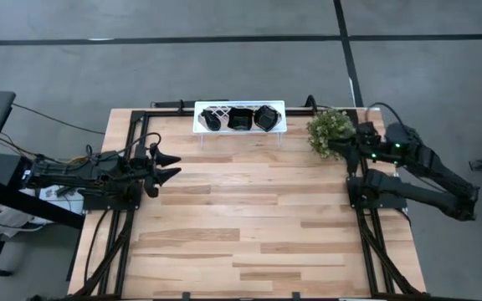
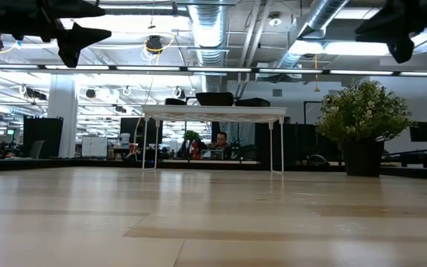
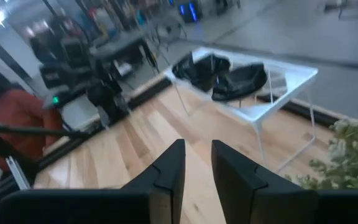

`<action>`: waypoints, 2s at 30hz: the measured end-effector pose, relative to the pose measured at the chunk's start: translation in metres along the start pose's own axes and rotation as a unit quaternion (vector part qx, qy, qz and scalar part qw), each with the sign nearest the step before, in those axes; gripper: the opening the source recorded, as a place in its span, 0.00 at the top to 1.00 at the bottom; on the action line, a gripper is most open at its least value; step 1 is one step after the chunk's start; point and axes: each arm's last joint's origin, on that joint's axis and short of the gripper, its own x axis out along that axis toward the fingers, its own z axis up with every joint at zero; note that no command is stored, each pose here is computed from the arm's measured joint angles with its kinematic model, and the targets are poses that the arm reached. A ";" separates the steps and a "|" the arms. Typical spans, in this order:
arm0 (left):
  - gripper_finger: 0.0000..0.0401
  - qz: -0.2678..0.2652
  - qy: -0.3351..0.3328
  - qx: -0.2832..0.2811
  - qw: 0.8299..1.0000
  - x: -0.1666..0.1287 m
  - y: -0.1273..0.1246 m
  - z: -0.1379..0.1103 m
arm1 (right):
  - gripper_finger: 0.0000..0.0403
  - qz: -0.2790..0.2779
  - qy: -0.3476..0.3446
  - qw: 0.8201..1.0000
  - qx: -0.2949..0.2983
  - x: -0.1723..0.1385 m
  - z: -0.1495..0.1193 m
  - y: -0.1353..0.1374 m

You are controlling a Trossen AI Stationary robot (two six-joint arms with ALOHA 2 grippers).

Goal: Pick & Place Mini shaped plates
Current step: Return to Home Position

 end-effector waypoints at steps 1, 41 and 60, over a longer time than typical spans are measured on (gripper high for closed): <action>0.49 -0.001 -0.002 0.000 1.000 -0.001 0.000 0.000 | 0.82 0.003 -0.010 1.000 0.000 -0.002 -0.003 -0.001; 0.49 0.009 0.003 0.038 0.999 -0.017 0.018 -0.044 | 0.82 0.024 -0.090 0.995 0.043 0.055 -0.103 -0.048; 0.49 0.009 0.006 0.044 0.999 -0.015 0.021 -0.054 | 0.82 0.019 -0.130 0.991 0.030 0.060 -0.106 -0.051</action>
